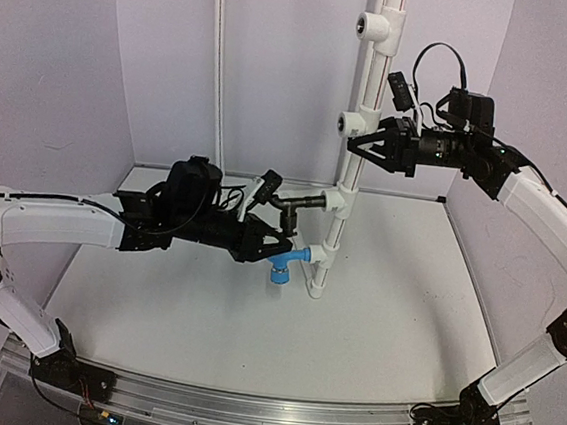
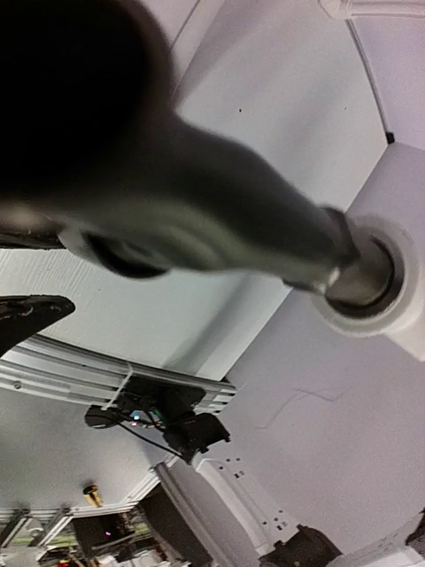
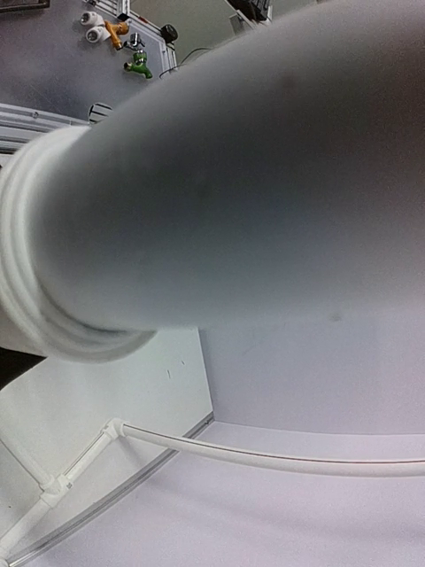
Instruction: Install the water faucets
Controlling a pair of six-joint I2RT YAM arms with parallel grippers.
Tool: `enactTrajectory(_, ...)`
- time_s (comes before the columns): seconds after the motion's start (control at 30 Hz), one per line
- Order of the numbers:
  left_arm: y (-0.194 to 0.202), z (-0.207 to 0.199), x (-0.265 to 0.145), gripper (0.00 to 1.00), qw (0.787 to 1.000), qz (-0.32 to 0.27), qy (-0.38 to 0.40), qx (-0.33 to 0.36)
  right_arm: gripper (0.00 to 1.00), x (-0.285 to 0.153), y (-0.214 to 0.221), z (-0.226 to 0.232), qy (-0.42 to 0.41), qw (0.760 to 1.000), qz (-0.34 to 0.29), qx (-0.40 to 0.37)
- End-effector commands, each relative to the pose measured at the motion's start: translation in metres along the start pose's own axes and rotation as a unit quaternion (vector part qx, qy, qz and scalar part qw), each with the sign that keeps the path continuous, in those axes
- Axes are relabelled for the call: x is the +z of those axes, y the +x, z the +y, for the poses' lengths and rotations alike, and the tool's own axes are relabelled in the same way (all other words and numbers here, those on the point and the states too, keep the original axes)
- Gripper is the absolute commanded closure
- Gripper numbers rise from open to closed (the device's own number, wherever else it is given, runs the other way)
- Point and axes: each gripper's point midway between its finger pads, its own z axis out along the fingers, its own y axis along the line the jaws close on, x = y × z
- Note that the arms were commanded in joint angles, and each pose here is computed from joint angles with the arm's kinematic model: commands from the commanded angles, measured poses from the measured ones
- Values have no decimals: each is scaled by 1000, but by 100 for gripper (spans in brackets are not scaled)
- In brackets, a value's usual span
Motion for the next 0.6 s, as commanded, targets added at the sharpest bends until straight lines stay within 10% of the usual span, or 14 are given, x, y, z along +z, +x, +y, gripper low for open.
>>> enactTrajectory(0.0, -63, -5, -26, 81, 983, -181, -11, 16, 100, 2, 60, -20, 40, 988, 78, 126)
enactTrajectory(0.57, -53, 25, -8, 83, 964, -260, -27, -34, 100, 2, 57, -21, 43, 989, 77, 120)
